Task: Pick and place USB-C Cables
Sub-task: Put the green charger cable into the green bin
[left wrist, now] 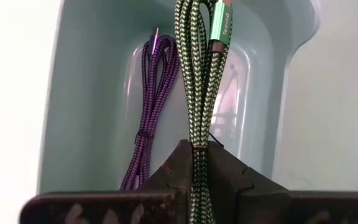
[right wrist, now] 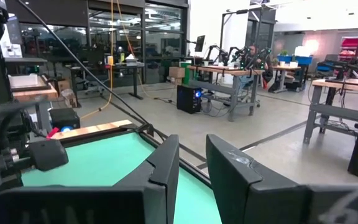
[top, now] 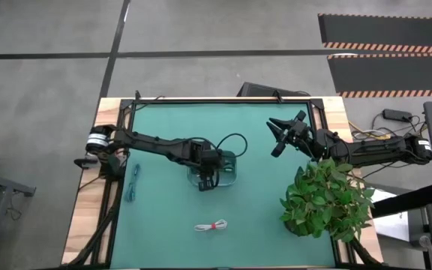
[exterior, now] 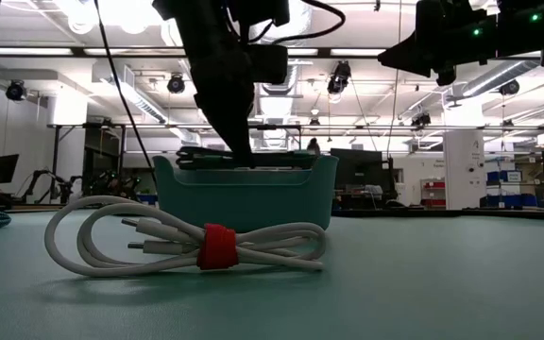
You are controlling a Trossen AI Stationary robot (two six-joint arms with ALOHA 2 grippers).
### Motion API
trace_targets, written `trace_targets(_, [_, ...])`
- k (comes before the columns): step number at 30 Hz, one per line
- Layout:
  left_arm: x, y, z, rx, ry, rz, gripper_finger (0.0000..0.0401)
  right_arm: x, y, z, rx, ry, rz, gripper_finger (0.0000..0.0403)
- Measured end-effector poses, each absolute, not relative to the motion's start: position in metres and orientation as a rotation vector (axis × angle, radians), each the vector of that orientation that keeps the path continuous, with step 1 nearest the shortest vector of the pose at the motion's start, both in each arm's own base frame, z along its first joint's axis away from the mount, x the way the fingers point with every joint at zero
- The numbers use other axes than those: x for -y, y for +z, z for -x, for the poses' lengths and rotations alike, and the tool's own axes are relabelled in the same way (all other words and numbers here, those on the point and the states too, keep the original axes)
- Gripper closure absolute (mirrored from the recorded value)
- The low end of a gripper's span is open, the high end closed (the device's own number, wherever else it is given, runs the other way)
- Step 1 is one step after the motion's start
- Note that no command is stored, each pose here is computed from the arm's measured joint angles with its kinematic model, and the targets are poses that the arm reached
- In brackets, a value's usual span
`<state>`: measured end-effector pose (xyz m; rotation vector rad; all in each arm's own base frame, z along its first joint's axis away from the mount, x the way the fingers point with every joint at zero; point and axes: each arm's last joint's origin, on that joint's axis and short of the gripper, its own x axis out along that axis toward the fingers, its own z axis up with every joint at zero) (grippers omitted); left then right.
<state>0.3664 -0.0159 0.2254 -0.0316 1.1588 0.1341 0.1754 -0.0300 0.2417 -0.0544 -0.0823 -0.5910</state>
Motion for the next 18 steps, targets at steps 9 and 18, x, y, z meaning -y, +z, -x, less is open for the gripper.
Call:
trace_targets(9, [0.016, 0.211, -0.371, -1.198, 0.136, 0.026, 0.0388, 0.030, 0.241, -0.175, 0.078, -0.591, 0.055, 0.0330])
trace_targets(18, [0.016, 0.203, -0.374, -1.220, 0.129, 0.007, 0.0388, 0.030, 0.241, -0.175, 0.078, -0.591, 0.055, 0.0330])
